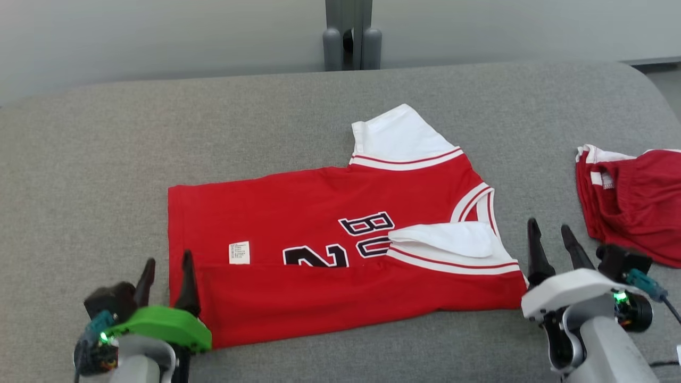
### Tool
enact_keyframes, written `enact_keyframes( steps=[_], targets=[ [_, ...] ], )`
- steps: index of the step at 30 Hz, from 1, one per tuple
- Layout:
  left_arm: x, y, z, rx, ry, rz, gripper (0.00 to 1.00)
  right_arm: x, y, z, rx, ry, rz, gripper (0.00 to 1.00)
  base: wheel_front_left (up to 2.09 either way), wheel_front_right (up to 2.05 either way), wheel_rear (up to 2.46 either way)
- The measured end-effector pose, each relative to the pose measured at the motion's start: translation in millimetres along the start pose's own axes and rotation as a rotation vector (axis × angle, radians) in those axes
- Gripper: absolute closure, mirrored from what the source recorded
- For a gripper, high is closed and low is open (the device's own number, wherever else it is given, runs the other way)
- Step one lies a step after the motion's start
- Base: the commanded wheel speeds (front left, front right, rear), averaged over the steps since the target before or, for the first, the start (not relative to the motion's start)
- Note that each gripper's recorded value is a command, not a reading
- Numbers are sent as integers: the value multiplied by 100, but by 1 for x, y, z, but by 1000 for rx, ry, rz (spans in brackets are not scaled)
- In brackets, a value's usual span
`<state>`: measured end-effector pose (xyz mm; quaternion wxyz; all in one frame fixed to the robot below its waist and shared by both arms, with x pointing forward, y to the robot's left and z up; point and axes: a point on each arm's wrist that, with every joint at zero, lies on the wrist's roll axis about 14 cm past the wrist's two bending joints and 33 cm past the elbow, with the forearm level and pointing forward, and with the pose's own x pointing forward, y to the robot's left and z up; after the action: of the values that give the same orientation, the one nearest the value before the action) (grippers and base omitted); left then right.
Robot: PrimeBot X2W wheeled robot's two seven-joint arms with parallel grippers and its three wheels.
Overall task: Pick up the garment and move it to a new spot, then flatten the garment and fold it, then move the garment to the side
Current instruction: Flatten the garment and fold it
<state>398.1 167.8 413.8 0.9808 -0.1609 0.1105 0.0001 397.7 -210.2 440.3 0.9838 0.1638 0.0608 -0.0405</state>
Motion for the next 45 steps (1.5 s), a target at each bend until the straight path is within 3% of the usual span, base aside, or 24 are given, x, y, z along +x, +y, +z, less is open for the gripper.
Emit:
enact_keyframes(
  steps=[5,15,19,26,27,28,29,33,38,45],
  targets=[
    [40,0,19,77,-18,-24,0,35,24,16,-44,-39,70,0,0,0,0],
    [111,11,6,92,115,-8,0,89,73,8,-123,-15,222,0,0,0,0],
    [120,22,-22,82,214,24,0,102,75,2,-140,-3,237,0,0,0,0],
    [137,15,-36,76,247,7,0,123,65,2,-183,5,237,0,0,0,0],
    [138,13,-37,74,249,1,44,125,64,0,-187,12,236,0,0,0,0],
    [138,12,-39,75,257,-6,63,128,63,-1,-188,16,235,0,0,0,0],
    [138,11,-40,83,265,-11,100,131,63,-1,-193,19,237,0,0,0,0],
    [138,2,-44,83,272,-42,100,148,65,0,-207,28,240,0,0,0,0],
    [133,-1,-40,75,250,-55,100,169,57,-18,-276,136,223,0,0,0,0],
    [127,0,-35,64,227,-58,100,205,82,-29,-344,221,271,0,0,0,0]
  ],
)
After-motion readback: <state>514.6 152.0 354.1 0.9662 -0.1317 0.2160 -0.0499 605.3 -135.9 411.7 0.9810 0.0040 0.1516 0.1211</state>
